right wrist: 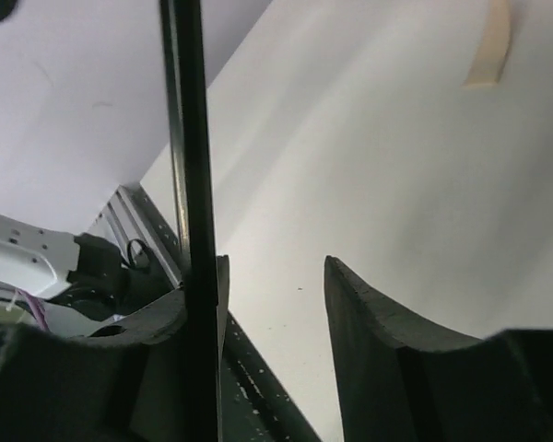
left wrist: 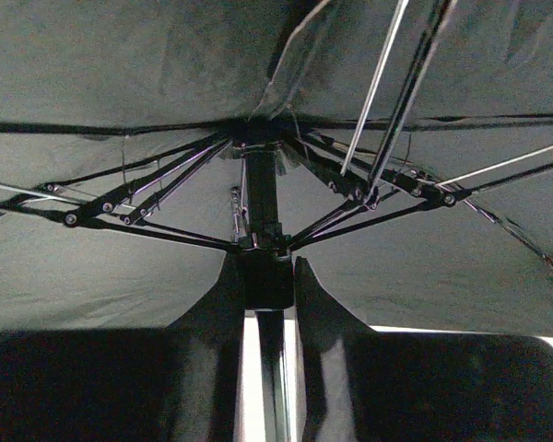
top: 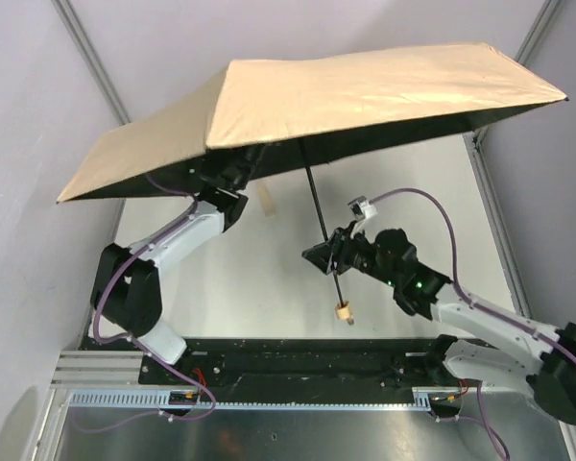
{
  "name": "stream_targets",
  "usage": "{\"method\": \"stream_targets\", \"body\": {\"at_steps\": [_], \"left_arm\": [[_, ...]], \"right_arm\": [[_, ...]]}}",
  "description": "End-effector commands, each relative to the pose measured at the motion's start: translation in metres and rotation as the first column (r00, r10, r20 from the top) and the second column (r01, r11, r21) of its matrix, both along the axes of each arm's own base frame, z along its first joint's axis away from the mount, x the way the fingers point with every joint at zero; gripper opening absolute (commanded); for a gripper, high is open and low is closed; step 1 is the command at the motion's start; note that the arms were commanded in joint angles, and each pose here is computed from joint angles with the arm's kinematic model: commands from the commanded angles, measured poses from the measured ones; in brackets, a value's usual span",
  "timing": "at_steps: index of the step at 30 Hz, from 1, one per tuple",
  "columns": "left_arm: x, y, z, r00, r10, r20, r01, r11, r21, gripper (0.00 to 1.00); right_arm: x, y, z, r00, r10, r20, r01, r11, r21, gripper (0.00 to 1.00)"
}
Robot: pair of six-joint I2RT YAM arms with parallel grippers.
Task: Put away the umbrella
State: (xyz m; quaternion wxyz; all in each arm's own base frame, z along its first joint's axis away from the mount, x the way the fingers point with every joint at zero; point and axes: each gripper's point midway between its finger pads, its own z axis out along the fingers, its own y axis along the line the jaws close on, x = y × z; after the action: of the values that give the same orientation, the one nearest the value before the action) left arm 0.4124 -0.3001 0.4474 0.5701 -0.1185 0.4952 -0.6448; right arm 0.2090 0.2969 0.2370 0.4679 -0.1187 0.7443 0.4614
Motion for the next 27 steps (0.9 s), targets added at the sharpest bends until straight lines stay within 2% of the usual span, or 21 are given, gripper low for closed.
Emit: {"method": "stream_targets", "body": {"at_steps": [1, 5, 10, 17, 20, 23, 24, 26, 27], "left_arm": [[-0.062, -0.008, 0.027, 0.984, -0.107, 0.141, 0.098, 0.992, 0.076, 0.00], [-0.071, -0.010, -0.006, 0.987, -0.123, 0.102, 0.114, 0.989, 0.092, 0.00], [-0.076, -0.003, -0.055, 0.987, -0.158, 0.024, 0.156, 0.985, 0.080, 0.00], [-0.079, 0.010, -0.063, 0.991, -0.126, 0.032, 0.122, 0.987, 0.102, 0.00], [-0.082, 0.004, -0.080, 0.985, -0.169, -0.034, 0.171, 0.983, 0.063, 0.00], [-0.083, 0.005, -0.084, 0.982, -0.180, -0.051, 0.183, 0.982, 0.042, 0.00], [-0.081, 0.007, -0.080, 0.983, -0.176, -0.045, 0.177, 0.983, 0.038, 0.00], [-0.073, 0.013, -0.068, 0.987, -0.161, -0.022, 0.161, 0.987, 0.026, 0.00], [-0.069, 0.018, -0.060, 0.989, -0.146, -0.009, 0.146, 0.989, 0.019, 0.00]], "right_arm": [[0.062, 0.004, 0.049, 0.993, -0.078, 0.088, 0.066, 0.989, 0.133, 0.00], [0.101, 0.026, 0.028, 0.994, -0.104, 0.044, 0.097, 0.986, 0.138, 0.00], [0.118, 0.037, -0.003, 0.992, -0.121, 0.045, 0.116, 0.989, 0.095, 0.00], [0.118, 0.040, -0.034, 0.988, -0.135, 0.080, 0.137, 0.990, -0.022, 0.00], [0.124, 0.038, -0.022, 0.981, -0.150, 0.121, 0.152, 0.988, -0.005, 0.00], [0.138, 0.026, -0.015, 0.973, -0.179, 0.144, 0.183, 0.983, -0.018, 0.00], [0.138, 0.024, -0.020, 0.979, -0.159, 0.129, 0.165, 0.986, -0.035, 0.02], [0.125, 0.023, -0.040, 0.990, -0.117, 0.075, 0.124, 0.987, -0.099, 0.20], [0.113, 0.023, -0.051, 0.994, -0.096, 0.060, 0.103, 0.986, -0.129, 0.24]]}}
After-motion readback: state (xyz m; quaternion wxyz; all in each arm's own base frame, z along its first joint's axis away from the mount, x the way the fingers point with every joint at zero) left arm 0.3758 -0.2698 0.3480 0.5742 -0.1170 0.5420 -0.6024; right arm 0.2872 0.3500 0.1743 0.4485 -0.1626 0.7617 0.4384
